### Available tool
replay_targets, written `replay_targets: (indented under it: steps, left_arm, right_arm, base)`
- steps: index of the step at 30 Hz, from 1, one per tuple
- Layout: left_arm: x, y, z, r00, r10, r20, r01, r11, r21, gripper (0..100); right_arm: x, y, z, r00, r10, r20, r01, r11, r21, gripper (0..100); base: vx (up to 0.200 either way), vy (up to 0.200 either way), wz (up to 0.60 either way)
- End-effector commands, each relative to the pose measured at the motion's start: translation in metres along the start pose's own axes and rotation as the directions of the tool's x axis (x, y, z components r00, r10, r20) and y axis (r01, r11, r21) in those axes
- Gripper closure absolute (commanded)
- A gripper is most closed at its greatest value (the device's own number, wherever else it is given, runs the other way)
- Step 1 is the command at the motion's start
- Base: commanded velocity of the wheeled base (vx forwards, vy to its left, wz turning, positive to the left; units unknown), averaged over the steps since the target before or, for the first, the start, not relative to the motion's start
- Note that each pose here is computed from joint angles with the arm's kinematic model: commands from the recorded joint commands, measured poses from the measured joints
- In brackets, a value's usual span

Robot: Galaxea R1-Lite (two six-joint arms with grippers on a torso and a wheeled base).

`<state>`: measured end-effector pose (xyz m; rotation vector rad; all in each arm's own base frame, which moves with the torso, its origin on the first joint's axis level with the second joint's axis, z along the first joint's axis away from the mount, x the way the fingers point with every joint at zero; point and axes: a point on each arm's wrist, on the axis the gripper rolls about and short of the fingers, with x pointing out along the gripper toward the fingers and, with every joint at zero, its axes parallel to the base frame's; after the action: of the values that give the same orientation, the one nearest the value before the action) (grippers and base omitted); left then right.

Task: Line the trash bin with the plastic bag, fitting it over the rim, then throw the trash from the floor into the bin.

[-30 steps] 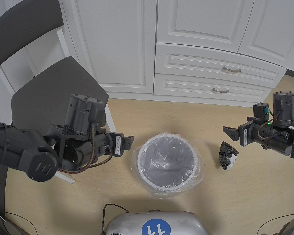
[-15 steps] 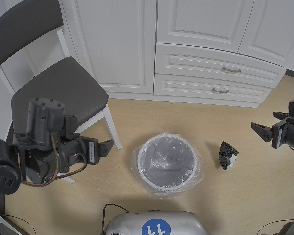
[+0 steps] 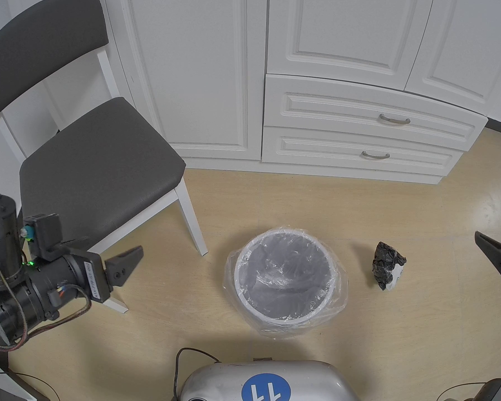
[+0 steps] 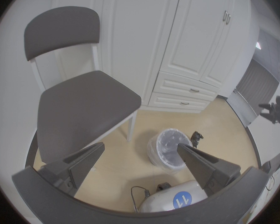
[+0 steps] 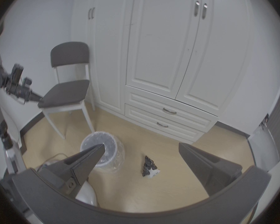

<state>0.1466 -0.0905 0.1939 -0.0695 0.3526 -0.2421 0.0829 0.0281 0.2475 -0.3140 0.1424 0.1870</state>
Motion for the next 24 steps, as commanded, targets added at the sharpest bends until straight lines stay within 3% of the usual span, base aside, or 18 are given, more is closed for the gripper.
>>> replay_targets:
  steps: [1, 5, 9, 18, 24]
  left_arm:
    - [-0.016, 0.010, 0.007, 0.995, 0.017, 0.095, -0.013, 0.999, -0.044, 0]
    - [-0.016, 0.007, 0.015, 0.980, -0.016, 0.197, 0.028, 0.998, -0.059, 0]
    - [-0.019, 0.004, 0.014, 0.968, -0.048, 0.245, 0.065, 0.996, -0.061, 0]
    - [-0.023, 0.004, 0.003, 0.962, -0.177, 0.209, 0.188, 0.982, -0.034, 0]
    - [-0.023, 0.005, 0.002, 0.964, -0.168, 0.206, 0.175, 0.984, -0.018, 0]
  right_arm:
    - [-0.017, -0.002, 0.001, 0.999, 0.013, 0.052, -0.013, 1.000, -0.014, 0]
    - [0.002, 0.004, 0.000, 0.999, 0.046, -0.009, -0.045, 0.999, 0.012, 0]
    - [0.012, 0.006, 0.003, 0.998, 0.057, -0.031, -0.056, 0.997, 0.052, 0]
    - [0.025, 0.010, 0.004, 0.996, 0.066, -0.059, -0.061, 0.995, 0.073, 0]
    - [0.038, 0.013, 0.002, 0.994, 0.070, -0.078, -0.065, 0.995, 0.076, 0]
  base:
    - [0.000, 0.000, 0.00]
    - [0.000, 0.000, 0.00]
    - [0.000, 0.000, 0.00]
    - [-0.200, 0.000, 0.00]
    - [0.000, 0.000, 0.00]
